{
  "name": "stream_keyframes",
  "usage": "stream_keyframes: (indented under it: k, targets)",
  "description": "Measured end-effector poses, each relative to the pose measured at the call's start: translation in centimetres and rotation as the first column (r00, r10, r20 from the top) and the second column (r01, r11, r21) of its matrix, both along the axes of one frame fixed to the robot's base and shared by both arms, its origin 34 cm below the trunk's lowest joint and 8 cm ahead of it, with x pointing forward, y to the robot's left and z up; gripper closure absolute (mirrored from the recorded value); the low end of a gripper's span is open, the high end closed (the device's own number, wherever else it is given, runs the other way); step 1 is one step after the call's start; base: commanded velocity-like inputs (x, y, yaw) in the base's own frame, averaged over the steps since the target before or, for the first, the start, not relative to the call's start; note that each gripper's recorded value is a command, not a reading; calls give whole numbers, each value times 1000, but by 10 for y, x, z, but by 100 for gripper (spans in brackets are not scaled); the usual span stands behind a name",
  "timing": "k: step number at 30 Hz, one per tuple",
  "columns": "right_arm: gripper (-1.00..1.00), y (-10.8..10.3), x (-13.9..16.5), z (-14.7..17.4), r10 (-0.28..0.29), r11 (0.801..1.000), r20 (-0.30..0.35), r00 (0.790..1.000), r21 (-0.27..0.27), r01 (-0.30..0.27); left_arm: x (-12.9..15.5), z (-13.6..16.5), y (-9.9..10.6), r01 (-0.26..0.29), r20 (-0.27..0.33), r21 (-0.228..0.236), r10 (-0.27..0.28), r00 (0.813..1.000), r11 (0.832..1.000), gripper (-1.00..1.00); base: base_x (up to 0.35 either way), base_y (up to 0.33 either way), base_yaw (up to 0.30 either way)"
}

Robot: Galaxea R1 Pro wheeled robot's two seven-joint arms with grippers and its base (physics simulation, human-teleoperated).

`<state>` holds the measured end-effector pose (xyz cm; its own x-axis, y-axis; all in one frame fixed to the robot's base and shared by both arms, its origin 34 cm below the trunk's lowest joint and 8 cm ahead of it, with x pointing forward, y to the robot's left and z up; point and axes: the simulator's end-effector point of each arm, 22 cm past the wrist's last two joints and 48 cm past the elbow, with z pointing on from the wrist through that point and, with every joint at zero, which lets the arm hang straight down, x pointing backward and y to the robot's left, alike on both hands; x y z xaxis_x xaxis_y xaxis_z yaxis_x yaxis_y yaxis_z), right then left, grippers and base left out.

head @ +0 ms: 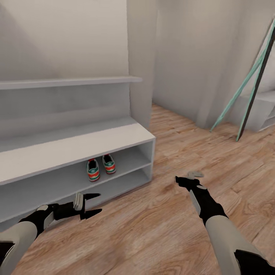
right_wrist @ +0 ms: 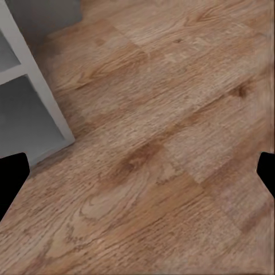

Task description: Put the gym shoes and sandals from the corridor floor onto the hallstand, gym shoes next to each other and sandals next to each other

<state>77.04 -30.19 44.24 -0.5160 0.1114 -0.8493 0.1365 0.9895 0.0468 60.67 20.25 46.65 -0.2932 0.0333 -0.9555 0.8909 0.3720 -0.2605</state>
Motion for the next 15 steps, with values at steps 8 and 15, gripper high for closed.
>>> stream_keyframes:
  k: [8, 15]
  targets:
    - [-100, 0, 2, 23, 0, 1000, 33, 999, 0, 0, 1, 18, -9, 9, 33, -11, -9, 999, 1000, -100, 0, 0, -269]
    - [-100, 0, 2, 44, 0, 1000, 61, 998, 0, 0, 1, 35, -17, 17, 61, -19, -15, 998, 1000, -100, 0, 0, -269]
